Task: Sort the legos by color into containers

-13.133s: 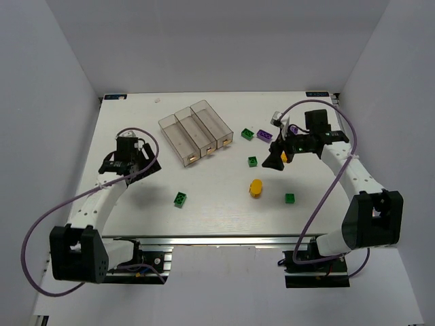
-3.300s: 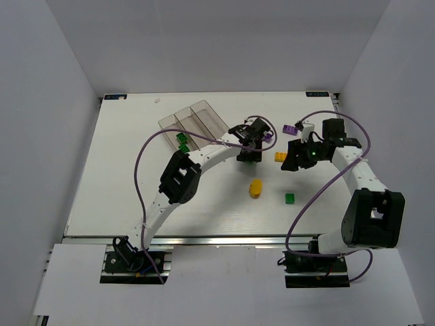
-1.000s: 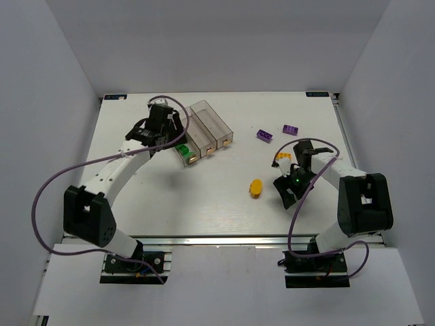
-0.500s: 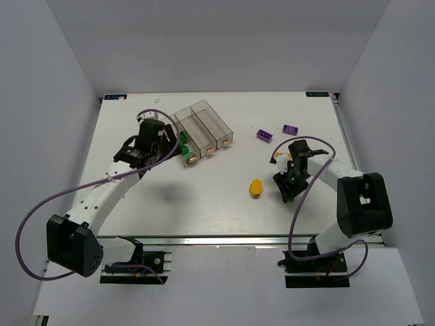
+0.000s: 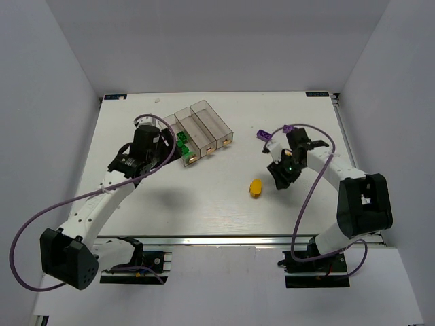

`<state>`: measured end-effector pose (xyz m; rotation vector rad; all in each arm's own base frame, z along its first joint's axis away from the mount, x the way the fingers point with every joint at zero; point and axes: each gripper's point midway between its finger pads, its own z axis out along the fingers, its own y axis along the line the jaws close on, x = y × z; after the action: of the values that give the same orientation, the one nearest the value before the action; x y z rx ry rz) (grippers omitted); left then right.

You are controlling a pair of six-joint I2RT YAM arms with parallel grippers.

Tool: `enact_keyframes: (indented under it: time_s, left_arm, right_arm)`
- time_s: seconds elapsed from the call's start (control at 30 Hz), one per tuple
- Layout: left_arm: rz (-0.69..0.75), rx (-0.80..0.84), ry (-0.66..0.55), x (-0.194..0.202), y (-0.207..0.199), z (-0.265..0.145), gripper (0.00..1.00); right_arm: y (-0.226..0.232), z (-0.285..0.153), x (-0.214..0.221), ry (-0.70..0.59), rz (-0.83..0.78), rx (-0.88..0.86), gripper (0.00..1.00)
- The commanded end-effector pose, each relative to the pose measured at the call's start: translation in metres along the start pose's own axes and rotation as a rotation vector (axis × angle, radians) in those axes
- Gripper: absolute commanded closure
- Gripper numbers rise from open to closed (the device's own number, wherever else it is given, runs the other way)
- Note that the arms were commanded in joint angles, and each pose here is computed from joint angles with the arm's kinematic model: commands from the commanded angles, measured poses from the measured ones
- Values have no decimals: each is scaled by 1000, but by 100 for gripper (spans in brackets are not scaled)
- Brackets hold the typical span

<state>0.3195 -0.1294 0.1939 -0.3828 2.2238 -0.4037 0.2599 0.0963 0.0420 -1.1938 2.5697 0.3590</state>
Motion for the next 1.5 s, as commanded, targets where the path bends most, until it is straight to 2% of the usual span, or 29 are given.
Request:
enact_keyframes:
  time_s: [0.0,0.07,0.17,0.3,0.4,0.53,0.77,0.93,1.0,1.1,1.13,1.2,1.3,1.37,1.47]
  left_arm:
    - [-13,117,-19,-2,-18,-14,21]
    - [-17,140,-24,-1,-20,-17,21]
    - [-42,154,-39,0,-19,-26,21]
    - [-76,164,-59,2,-15,-37,21]
    - [-91,161,-68,1,-13,-45,21]
    - [-115,160,-88,1,-8,-56,21]
    - [-156,160,-82,5,-4,-67,21]
    - [-170,165,-71,10,-3,-72,21]
    - [-169,169,-59,12,-4,-73,21]
    - [-169,180,-47,12,-7,-75,21]
    - [-169,185,-47,11,-8,-75,21]
    - [-162,207,-30,14,-12,-73,22]
    - [-146,282,29,24,-27,-65,28]
    - [-132,323,71,31,-38,-56,36]
    - [-112,394,120,36,-54,-49,53]
  right_arm:
    - [-5,-33,-94,-248,-193,-16,82]
    - [-7,-50,-134,-330,-228,-26,82]
    - [4,-45,-171,-376,-257,-91,83]
    - [28,-39,-252,-476,-333,-168,83]
    - [52,-37,-307,-549,-347,-239,82]
    - [99,-27,-358,-642,-384,-309,82]
    - [133,17,-395,-695,-385,-295,78]
    - [123,43,-414,-726,-359,-175,74]
    - [128,50,-417,-729,-373,-155,67]
    - [127,60,-419,-727,-381,-118,46]
    - [126,60,-419,-727,-379,-118,33]
    - [131,57,-419,-729,-391,-133,28]
    - [131,42,-419,-740,-373,-155,22]
    - [132,28,-421,-749,-347,-166,21]
    - [111,-15,-420,-778,-263,-176,26]
